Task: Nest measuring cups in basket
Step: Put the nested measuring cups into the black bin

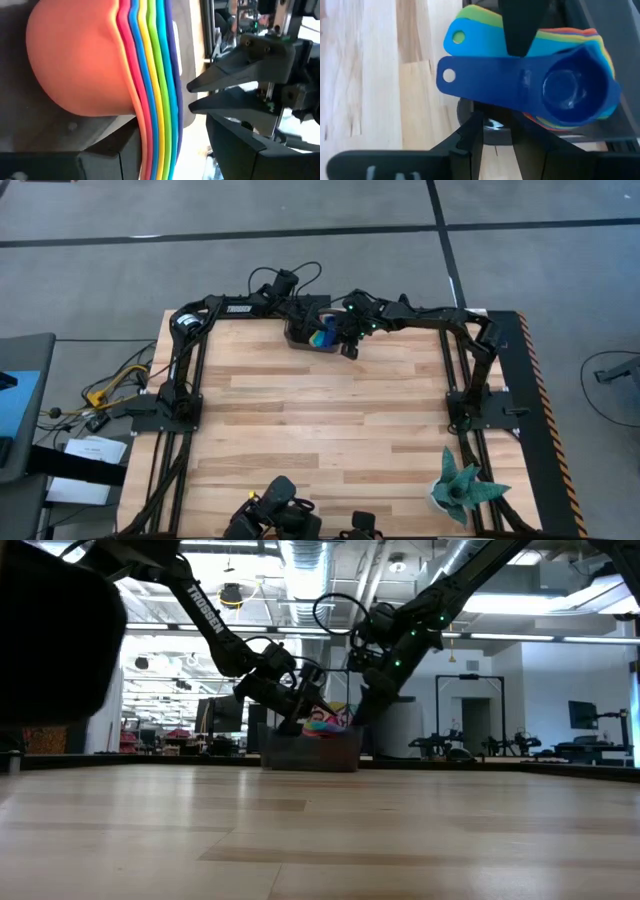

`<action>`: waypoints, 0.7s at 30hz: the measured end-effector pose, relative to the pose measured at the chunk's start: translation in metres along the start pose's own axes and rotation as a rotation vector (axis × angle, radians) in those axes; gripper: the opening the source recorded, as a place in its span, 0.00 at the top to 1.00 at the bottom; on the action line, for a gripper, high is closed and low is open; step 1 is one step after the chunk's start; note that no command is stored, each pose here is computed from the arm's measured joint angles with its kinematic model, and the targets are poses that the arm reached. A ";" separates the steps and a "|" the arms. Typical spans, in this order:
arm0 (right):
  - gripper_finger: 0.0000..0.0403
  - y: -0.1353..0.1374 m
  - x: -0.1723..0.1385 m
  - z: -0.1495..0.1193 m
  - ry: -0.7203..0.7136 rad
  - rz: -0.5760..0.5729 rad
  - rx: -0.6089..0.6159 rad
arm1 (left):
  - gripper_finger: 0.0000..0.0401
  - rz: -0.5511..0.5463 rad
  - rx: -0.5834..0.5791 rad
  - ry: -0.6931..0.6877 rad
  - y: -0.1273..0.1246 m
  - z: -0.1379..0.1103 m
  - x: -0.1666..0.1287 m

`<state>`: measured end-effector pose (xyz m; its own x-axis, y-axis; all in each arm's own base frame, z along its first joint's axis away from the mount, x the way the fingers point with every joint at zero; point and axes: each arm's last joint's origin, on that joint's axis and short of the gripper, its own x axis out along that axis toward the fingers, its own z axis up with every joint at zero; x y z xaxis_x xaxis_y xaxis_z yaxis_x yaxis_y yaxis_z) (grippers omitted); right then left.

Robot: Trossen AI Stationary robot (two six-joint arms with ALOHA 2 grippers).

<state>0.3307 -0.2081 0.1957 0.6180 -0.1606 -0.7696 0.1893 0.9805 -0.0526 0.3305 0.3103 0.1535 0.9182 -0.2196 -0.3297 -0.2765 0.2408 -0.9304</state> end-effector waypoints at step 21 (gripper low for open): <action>0.69 0.004 0.004 -0.002 0.037 0.000 -0.017 | 0.52 -0.040 0.163 0.009 -0.006 -0.001 0.005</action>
<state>0.3324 -0.2046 0.1907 0.5896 -0.1563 -0.7924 0.1757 0.9824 -0.0631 0.3365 0.3067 0.1574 0.9247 -0.2402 -0.2955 -0.1898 0.3820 -0.9045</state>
